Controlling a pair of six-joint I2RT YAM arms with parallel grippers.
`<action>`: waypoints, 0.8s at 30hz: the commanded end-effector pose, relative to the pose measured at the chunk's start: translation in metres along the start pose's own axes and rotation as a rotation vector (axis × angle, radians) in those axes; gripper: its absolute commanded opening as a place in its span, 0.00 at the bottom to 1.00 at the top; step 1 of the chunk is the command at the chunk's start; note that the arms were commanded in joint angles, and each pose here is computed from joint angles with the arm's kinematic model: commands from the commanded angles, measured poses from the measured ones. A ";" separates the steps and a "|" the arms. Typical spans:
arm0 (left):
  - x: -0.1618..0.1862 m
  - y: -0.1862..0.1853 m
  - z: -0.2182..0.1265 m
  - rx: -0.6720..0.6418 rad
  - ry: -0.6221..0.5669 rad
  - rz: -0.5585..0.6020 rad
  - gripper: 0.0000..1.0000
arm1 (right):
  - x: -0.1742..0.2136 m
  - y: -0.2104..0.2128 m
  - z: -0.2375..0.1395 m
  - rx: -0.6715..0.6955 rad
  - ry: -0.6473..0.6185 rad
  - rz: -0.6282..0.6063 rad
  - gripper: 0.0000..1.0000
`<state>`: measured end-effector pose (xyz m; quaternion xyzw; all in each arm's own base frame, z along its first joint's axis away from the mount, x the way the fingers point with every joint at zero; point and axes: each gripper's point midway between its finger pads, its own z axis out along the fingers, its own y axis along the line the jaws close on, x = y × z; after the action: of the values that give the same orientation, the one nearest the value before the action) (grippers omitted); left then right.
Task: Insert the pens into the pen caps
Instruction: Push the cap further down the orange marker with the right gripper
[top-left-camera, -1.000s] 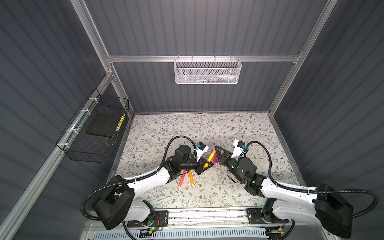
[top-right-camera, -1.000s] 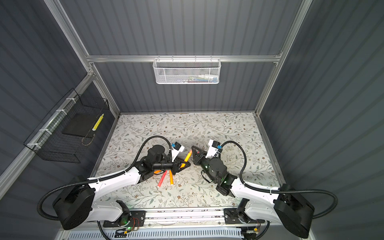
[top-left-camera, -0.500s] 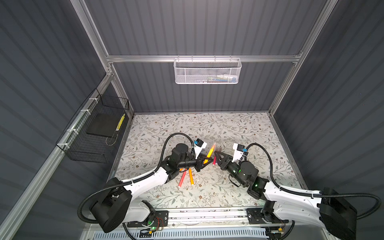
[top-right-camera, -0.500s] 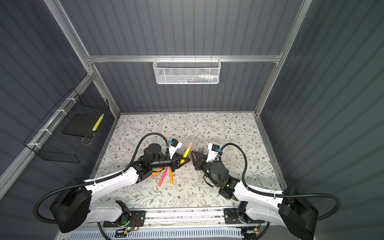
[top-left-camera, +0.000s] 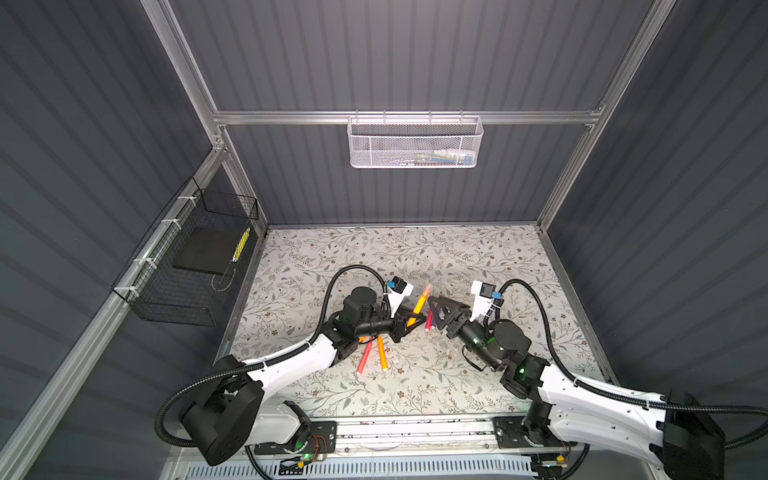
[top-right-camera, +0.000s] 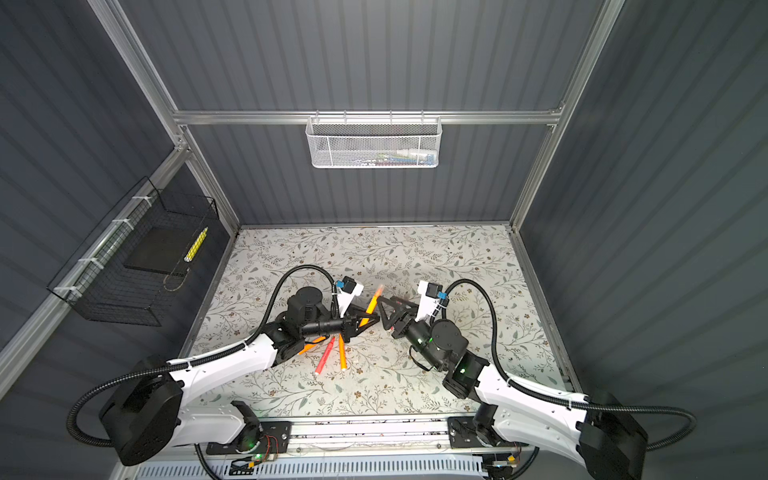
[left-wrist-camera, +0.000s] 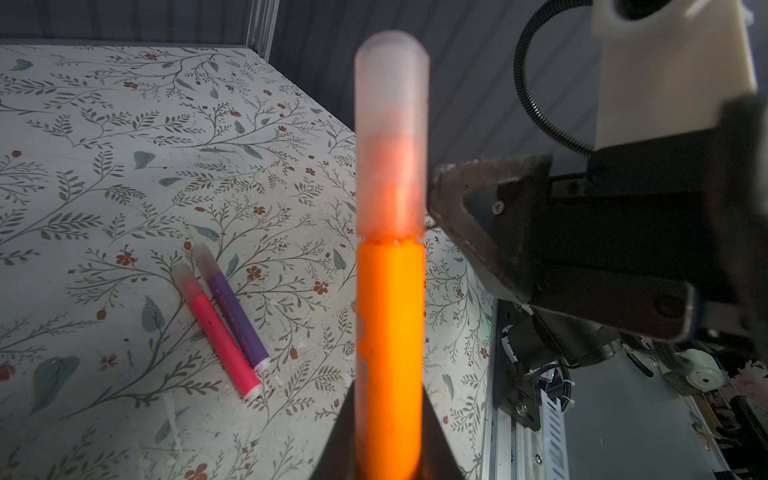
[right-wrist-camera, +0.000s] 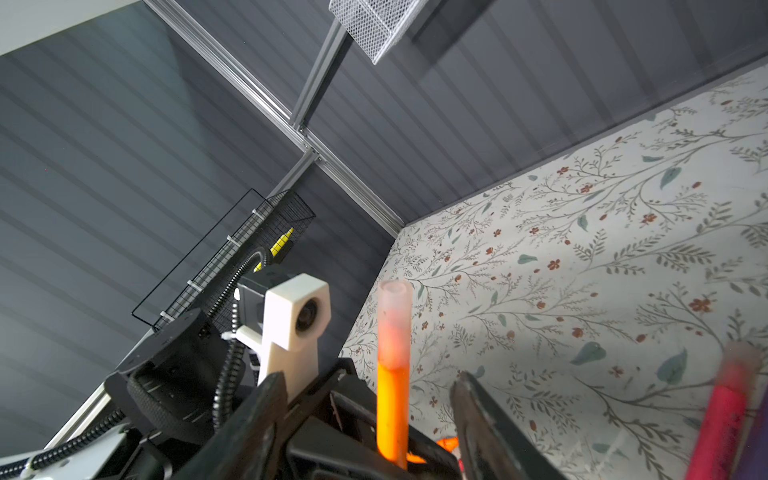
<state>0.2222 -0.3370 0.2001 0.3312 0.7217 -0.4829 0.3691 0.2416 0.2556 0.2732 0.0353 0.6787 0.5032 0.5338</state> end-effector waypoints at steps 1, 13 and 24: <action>-0.010 -0.003 -0.003 -0.001 -0.021 0.046 0.00 | -0.015 0.013 0.011 -0.004 -0.009 -0.031 0.66; -0.009 -0.007 -0.002 0.001 -0.015 0.061 0.00 | -0.019 -0.001 0.045 0.065 0.057 -0.011 0.49; -0.009 -0.008 -0.002 0.002 -0.013 0.066 0.00 | -0.004 -0.015 0.055 0.105 0.103 -0.028 0.23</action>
<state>0.2213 -0.3367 0.1963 0.3393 0.7231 -0.4744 0.3701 0.2904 0.2780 0.2580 0.0393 0.7369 0.4575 0.4962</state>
